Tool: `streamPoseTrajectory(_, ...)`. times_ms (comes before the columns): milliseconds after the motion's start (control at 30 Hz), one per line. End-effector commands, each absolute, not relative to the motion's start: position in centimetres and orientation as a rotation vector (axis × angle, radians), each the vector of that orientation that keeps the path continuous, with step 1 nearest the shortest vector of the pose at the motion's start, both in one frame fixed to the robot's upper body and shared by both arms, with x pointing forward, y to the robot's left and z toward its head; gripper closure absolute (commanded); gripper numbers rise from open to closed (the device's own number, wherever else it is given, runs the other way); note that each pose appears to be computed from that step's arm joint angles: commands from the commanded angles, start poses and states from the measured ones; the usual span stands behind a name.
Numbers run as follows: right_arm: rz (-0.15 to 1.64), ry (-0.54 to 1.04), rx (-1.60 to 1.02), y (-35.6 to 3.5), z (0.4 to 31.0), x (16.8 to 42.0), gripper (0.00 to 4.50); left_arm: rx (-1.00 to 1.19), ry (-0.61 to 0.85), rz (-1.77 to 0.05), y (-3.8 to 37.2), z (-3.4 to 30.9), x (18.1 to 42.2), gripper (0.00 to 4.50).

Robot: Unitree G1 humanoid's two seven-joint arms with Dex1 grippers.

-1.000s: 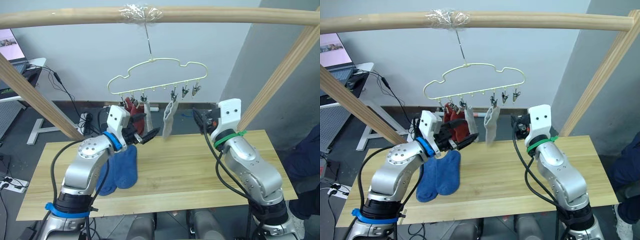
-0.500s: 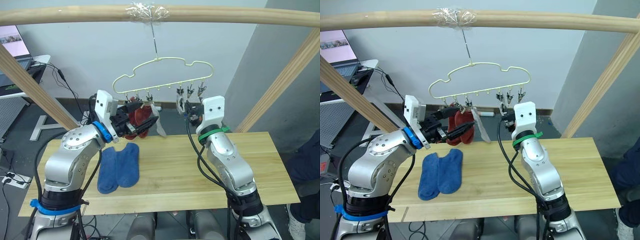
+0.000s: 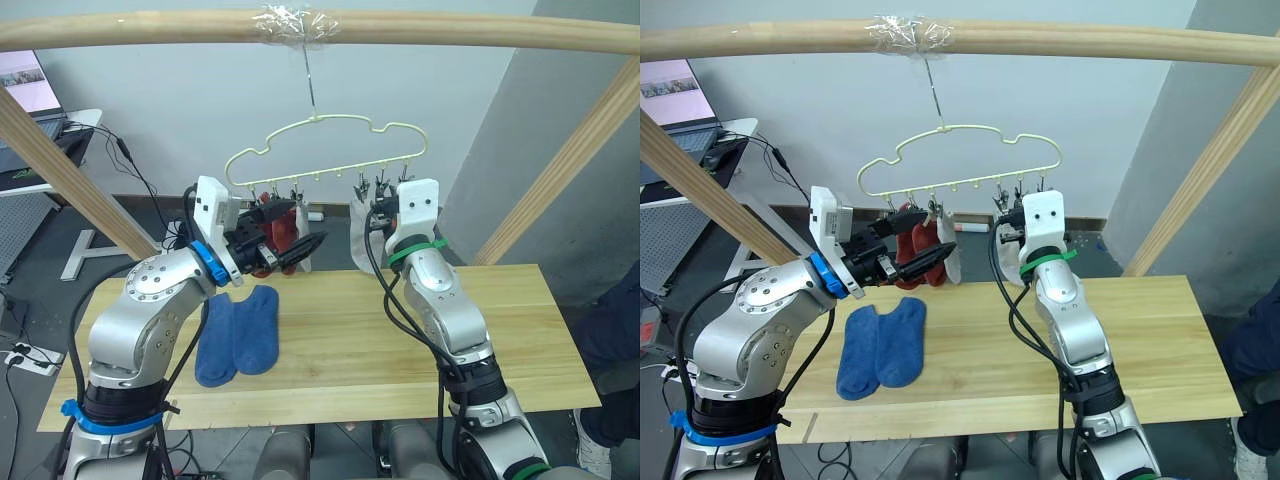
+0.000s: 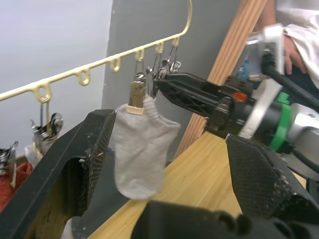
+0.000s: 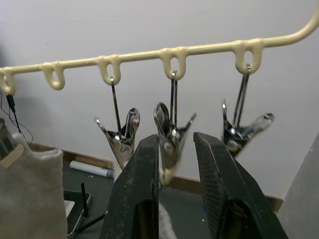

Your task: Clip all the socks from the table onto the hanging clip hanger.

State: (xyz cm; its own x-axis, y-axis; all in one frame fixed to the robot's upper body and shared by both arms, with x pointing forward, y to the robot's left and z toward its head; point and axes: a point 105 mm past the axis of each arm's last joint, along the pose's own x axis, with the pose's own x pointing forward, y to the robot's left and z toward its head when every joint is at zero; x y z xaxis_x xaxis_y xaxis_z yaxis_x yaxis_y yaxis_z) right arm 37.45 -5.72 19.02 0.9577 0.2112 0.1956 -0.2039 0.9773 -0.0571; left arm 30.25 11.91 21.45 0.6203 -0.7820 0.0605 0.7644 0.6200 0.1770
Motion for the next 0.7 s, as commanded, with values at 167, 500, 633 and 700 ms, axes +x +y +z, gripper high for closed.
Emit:
streamPoseTrajectory(167, 0.208, -0.226, -0.026, -5.4, 20.0, 38.1, 3.36, 0.142, -0.193, -0.929, 11.4, 23.1, 29.3, 0.47)
streamPoseTrajectory(500, 0.197, -0.257, -0.015, -5.0, 21.1, 39.6, 3.36, 0.134, -0.208, -0.937, 11.0, 23.5, 29.1, 0.47)
streamPoseTrajectory(633, 0.198, -0.273, -0.018, -4.9, 21.5, 39.7, 3.36, 0.132, -0.218, -0.941, 10.9, 23.9, 29.0, 0.47)
streamPoseTrajectory(700, 0.200, -0.279, -0.017, -4.8, 21.6, 39.6, 3.36, 0.130, -0.222, -0.940, 10.8, 24.0, 29.0, 0.47)
